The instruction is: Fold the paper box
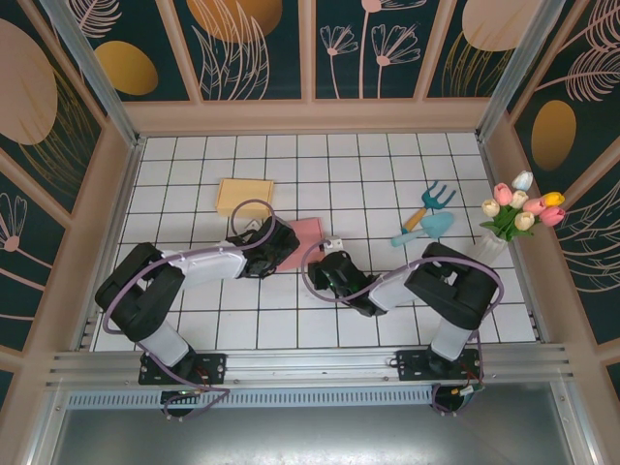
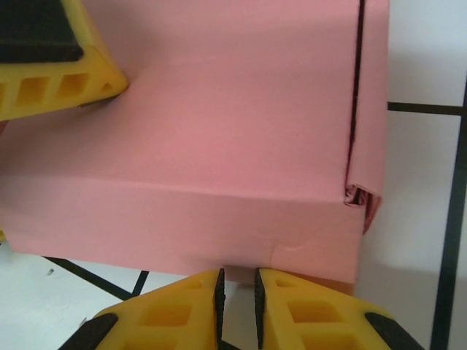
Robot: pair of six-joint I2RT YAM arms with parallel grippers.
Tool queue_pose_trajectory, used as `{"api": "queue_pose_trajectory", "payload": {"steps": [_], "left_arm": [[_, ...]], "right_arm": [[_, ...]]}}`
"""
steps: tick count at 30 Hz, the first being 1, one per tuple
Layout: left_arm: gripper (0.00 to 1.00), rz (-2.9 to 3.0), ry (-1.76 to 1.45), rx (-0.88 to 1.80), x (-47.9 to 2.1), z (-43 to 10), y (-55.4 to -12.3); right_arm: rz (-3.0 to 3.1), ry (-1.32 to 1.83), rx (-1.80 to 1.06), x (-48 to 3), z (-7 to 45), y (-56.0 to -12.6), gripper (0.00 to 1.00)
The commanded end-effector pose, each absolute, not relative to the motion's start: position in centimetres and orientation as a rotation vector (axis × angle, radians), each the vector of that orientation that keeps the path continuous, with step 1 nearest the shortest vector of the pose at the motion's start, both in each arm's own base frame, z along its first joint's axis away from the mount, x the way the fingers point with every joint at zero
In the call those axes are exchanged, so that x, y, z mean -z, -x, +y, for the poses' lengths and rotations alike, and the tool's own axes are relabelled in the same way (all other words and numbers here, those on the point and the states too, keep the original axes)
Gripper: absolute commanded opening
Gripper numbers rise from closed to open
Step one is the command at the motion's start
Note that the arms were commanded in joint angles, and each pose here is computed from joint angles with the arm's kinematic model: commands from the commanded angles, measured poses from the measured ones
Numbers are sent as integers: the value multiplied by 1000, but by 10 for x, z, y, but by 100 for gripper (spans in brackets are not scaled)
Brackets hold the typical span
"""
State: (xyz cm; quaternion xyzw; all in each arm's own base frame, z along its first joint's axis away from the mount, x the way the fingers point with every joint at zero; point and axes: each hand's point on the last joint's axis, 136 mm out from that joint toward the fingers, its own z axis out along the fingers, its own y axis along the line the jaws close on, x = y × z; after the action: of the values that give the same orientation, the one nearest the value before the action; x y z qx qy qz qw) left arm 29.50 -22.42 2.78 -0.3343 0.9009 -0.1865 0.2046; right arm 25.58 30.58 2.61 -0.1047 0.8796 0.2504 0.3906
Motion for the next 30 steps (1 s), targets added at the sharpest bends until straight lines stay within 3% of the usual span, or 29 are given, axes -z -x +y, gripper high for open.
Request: {"api": "queue_pose_trajectory", "payload": {"steps": [1, 5, 13, 16, 20, 22, 30], "left_arm": [[89, 2769, 805, 168, 10, -186, -232], [89, 2703, 625, 158, -24, -206, -239], [89, 2623, 441, 240, -44, -218, -253], [88, 2526, 355, 233, -68, -217, -268], [88, 2373, 204, 349, -110, -225, -285], [88, 2324, 142, 403, -123, -225, -297], [87, 2356, 30, 413, -111, -232, -351]], "right_arm": [[2218, 188, -670, -44, 301, -266, 23], [2266, 128, -677, -38, 285, -279, 22], [2316, 116, -795, -39, 275, -297, 22], [2339, 113, -797, -47, 267, -295, 17], [2393, 73, -785, -49, 256, -291, 0], [2404, 52, -799, -49, 255, -290, 0], [2451, 9, -918, -31, 266, -295, 0]]}}
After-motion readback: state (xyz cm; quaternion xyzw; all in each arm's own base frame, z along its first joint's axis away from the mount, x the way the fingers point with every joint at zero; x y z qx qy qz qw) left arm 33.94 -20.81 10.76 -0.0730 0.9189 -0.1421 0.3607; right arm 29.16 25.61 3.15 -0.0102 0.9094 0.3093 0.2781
